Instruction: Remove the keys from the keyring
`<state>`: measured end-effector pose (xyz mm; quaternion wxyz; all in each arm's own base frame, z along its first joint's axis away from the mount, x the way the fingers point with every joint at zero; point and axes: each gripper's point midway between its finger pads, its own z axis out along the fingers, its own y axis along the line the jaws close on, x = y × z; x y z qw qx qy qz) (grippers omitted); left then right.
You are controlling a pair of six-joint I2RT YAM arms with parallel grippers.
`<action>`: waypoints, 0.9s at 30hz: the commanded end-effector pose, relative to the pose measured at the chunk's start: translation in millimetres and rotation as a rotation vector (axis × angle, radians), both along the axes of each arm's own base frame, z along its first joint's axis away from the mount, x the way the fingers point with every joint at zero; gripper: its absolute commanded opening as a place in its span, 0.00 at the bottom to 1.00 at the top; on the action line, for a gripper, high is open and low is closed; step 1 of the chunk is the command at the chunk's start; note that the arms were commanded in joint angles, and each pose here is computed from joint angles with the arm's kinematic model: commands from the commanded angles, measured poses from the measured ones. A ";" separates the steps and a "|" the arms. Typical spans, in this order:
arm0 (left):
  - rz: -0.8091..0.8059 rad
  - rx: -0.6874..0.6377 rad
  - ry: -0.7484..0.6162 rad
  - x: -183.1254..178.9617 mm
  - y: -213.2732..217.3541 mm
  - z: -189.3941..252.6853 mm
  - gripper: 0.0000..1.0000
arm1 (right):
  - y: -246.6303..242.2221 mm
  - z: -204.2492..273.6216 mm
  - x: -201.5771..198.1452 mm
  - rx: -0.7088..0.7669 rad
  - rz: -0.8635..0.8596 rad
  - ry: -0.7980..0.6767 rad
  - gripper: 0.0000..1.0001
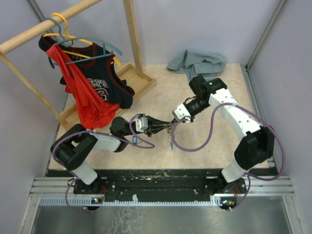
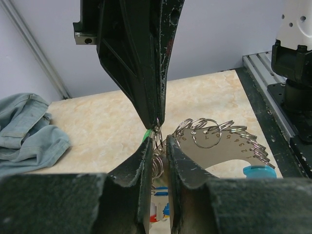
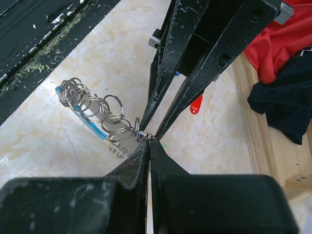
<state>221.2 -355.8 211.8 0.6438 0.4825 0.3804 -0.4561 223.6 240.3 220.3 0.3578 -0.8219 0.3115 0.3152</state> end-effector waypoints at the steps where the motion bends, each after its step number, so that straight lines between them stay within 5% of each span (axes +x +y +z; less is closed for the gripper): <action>1: 0.001 -0.005 -0.006 3.6 -5.1 4.5 0.23 | 10.3 13.1 -7.5 0.079 0.034 0.009 0.00; 27: 0.006 0.023 -0.002 5.1 -9.4 0.0 0.16 | 10.7 15.2 -8.3 0.081 0.036 0.005 0.00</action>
